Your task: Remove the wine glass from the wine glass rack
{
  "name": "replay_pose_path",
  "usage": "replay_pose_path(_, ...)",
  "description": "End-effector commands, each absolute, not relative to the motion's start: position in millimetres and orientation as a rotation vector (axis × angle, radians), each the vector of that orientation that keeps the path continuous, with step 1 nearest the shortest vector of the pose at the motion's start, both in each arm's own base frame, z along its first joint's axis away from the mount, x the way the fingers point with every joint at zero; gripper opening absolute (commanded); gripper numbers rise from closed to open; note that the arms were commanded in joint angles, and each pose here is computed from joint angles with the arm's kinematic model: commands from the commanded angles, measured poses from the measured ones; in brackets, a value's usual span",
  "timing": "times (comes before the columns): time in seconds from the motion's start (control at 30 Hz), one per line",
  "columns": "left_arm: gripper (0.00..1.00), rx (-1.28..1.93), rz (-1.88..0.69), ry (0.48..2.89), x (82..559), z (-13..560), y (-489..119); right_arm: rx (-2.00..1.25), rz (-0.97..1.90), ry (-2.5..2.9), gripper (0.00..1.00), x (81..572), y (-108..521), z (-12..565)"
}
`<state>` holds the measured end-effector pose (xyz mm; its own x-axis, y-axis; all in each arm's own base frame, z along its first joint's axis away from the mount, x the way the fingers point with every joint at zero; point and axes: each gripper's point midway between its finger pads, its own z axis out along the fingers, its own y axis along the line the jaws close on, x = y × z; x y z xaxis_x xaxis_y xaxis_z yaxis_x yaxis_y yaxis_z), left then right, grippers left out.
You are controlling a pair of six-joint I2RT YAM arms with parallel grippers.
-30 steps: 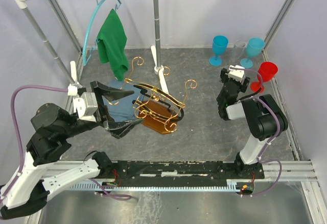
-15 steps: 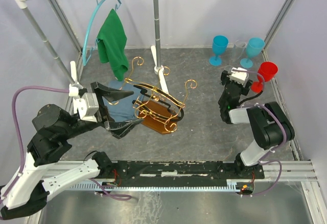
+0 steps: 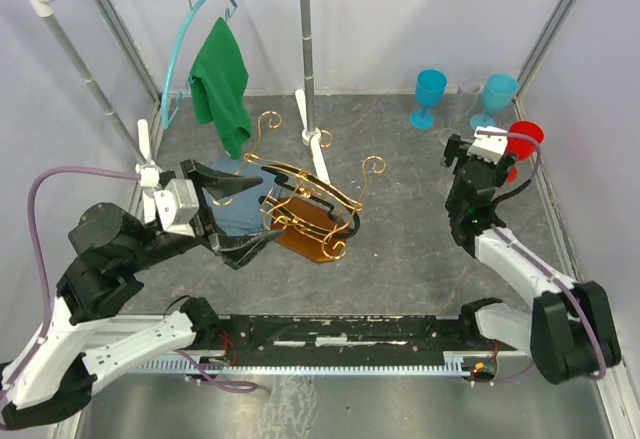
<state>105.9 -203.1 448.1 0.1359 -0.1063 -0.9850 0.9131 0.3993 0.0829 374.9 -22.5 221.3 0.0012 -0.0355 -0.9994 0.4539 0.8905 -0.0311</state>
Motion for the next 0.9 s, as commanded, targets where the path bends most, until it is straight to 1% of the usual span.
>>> replay_pose_path(0.0, 0.99, 0.816, -0.894, 1.232, 114, 450, -205, 0.294, -0.347, 1.630, 0.99, 361, -14, 232)
replay_pose_path(0.07, 0.99, 0.764, -0.856, 1.284, 125, 446, -201, 0.283, -0.325, 1.669, 0.99, 351, -12, 248)
replay_pose_path(0.23, 0.99, 0.531, -0.634, 1.517, 182, 423, -186, 0.199, -0.203, 1.748, 0.99, 332, 5, 306)
replay_pose_path(0.37, 0.99, 0.351, -0.408, 1.712, 231, 401, -180, 0.082, -0.042, 1.831, 0.99, 339, 38, 345)
replay_pose_path(0.43, 0.99, 0.275, -0.308, 1.766, 251, 392, -177, 0.036, 0.032, 1.866, 0.99, 344, 54, 356)
replay_pose_path(0.5, 0.99, 0.168, -0.235, 1.793, 269, 389, -165, -0.008, 0.116, 1.877, 0.99, 350, 70, 363)
replay_pose_path(0.67, 0.99, -0.083, -0.222, 1.859, 319, 379, -102, -0.052, 0.257, 1.982, 0.99, 365, 101, 360)
replay_pose_path(0.77, 0.99, -0.166, -0.121, 1.886, 335, 370, -71, -0.068, 0.303, 2.008, 0.99, 369, 110, 363)
replay_pose_path(0.87, 0.99, -0.243, -0.031, 1.871, 342, 373, -47, -0.070, 0.337, 2.000, 0.99, 370, 115, 367)
